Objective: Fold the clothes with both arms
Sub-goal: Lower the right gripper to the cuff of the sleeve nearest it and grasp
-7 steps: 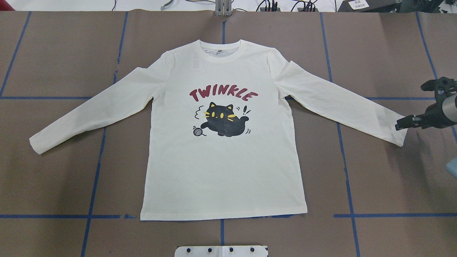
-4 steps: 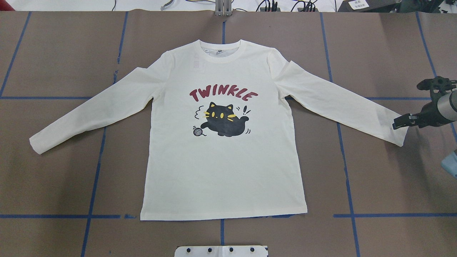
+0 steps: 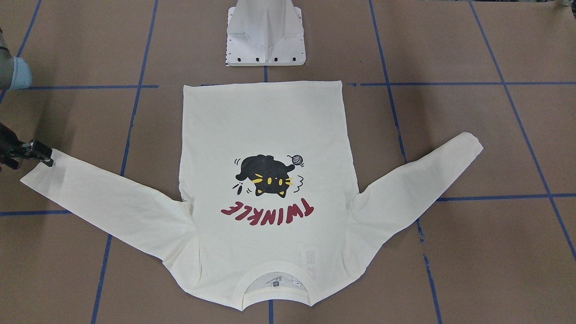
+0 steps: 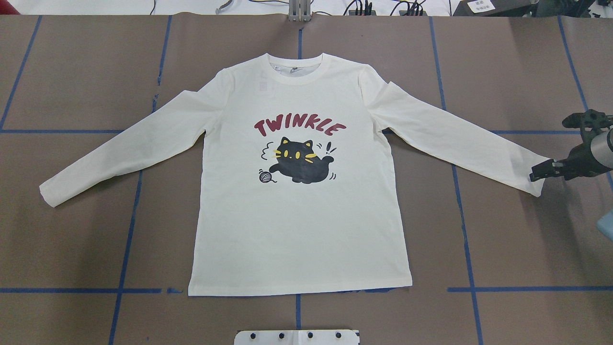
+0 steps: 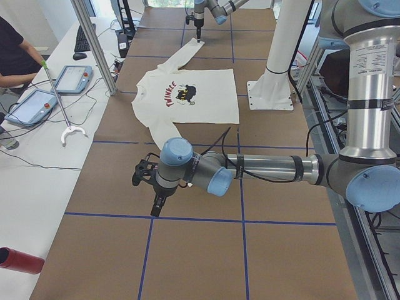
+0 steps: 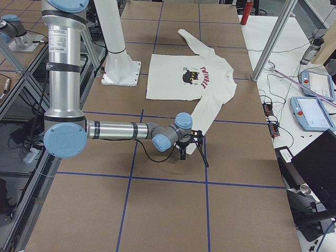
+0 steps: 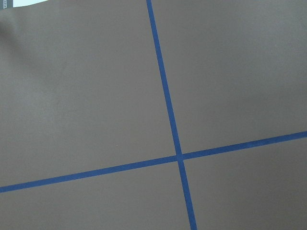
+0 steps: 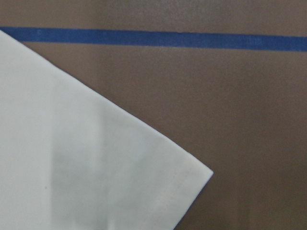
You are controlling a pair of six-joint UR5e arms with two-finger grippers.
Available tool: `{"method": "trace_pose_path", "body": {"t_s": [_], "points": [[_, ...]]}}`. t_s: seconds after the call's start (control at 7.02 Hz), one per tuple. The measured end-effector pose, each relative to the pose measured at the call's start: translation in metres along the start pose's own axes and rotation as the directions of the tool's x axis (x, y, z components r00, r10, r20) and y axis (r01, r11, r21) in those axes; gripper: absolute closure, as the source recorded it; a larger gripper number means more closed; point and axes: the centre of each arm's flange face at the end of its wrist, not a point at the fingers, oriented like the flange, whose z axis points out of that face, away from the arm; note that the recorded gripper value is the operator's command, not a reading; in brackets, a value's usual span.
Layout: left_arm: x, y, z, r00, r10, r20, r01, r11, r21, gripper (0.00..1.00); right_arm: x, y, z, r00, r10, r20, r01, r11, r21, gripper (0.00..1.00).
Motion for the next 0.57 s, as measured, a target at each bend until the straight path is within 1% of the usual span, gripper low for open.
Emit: {"method": "trace_pose_path", "body": {"t_s": [0.14, 0.43, 0.57], "points": [[-0.0001, 0.0001, 0.0002, 1.000, 0.000, 0.000, 0.000, 1.000, -0.001, 0.00, -0.0009, 0.0016, 0.0016, 1.000, -0.001, 0.000, 0.001, 1.000, -0.004, 0.33], [-0.0012, 0.0008, 0.0014, 1.000, -0.001, -0.001, 0.001, 1.000, -0.003, 0.00, -0.0038, 0.0008, 0.0017, 1.000, 0.000, 0.001, 0.000, 1.000, -0.004, 0.66], [-0.0020, 0.0013, 0.0023, 1.000, -0.002, 0.000, 0.002, 1.000, -0.005, 0.00, -0.0059, -0.0005, 0.0012, 1.000, -0.002, 0.004, 0.002, 1.000, -0.003, 0.76]]}}
